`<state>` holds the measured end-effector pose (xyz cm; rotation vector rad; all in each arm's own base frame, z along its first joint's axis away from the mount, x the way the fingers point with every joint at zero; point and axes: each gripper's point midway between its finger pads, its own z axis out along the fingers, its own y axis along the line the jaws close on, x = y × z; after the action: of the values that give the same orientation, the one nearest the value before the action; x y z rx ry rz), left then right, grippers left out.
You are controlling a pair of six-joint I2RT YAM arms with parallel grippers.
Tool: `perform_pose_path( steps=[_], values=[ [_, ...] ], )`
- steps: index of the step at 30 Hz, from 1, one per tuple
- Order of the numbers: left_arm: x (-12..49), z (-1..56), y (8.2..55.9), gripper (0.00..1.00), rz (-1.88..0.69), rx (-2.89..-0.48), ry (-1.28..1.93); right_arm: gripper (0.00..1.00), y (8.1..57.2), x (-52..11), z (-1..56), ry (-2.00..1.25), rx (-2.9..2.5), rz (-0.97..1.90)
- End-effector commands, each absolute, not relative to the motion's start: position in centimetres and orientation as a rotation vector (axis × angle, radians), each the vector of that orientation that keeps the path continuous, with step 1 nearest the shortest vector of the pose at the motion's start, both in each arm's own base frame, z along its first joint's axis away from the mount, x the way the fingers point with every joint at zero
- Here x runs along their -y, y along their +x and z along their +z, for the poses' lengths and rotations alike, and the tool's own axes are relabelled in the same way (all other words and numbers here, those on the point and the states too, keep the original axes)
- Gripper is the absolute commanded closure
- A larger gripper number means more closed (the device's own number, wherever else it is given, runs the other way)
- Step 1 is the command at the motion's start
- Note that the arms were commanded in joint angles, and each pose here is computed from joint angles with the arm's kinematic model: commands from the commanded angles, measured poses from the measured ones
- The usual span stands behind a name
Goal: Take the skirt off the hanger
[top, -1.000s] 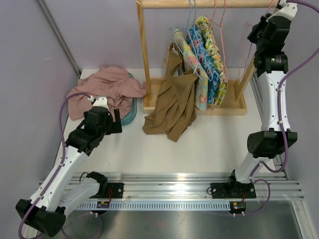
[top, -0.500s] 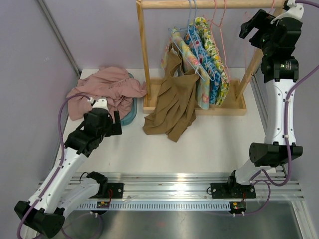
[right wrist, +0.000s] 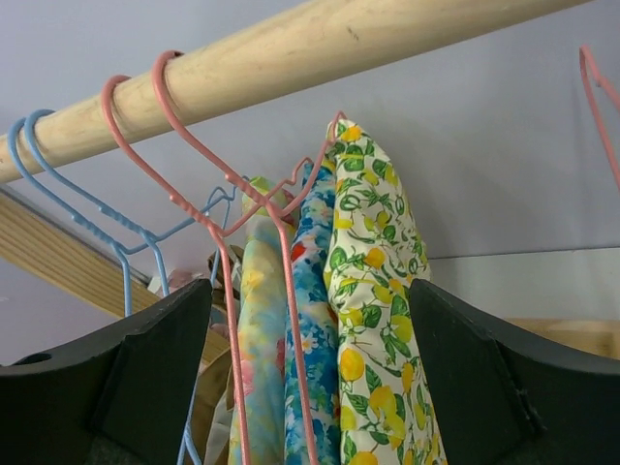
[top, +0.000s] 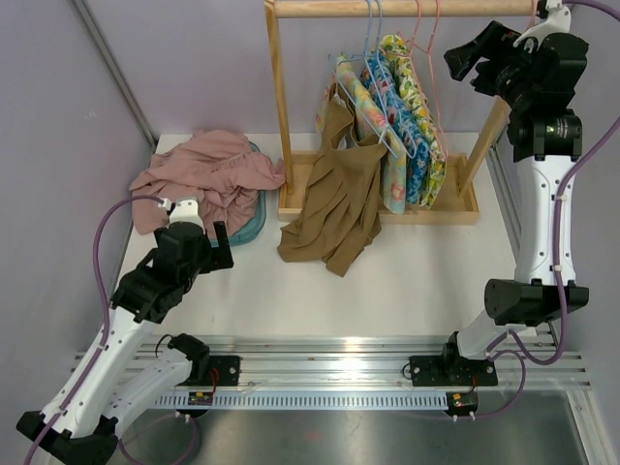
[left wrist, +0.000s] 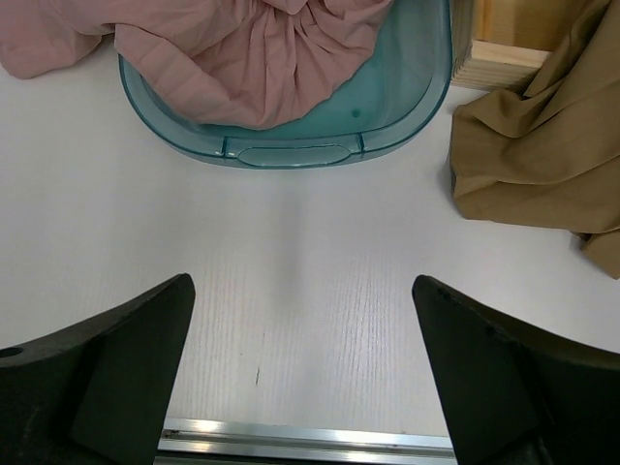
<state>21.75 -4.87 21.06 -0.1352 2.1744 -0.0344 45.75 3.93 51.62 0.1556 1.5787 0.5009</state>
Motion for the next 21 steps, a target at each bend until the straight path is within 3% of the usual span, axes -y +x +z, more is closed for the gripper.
perform_pose_path(
  steps=[1,13,18,21],
  values=[
    [4.6,21.4,22.1,0.01,-0.025,-2.145,-0.162,0.11,46.2,-5.9,50.8,0.115,-1.613,0.58],
    [4.5,21.3,22.1,0.01,-0.018,-2.147,-0.167,0.2,48.8,-9.3,47.0,0.091,-1.704,0.602],
    [4.6,21.3,22.0,0.01,-0.022,-2.147,-0.166,0.39,49.4,-9.3,46.1,0.107,-1.717,0.584],
    [4.6,21.3,22.0,0.01,-0.025,-2.145,-0.164,0.42,49.6,-9.2,45.7,0.12,-1.722,0.575]
  ],
)
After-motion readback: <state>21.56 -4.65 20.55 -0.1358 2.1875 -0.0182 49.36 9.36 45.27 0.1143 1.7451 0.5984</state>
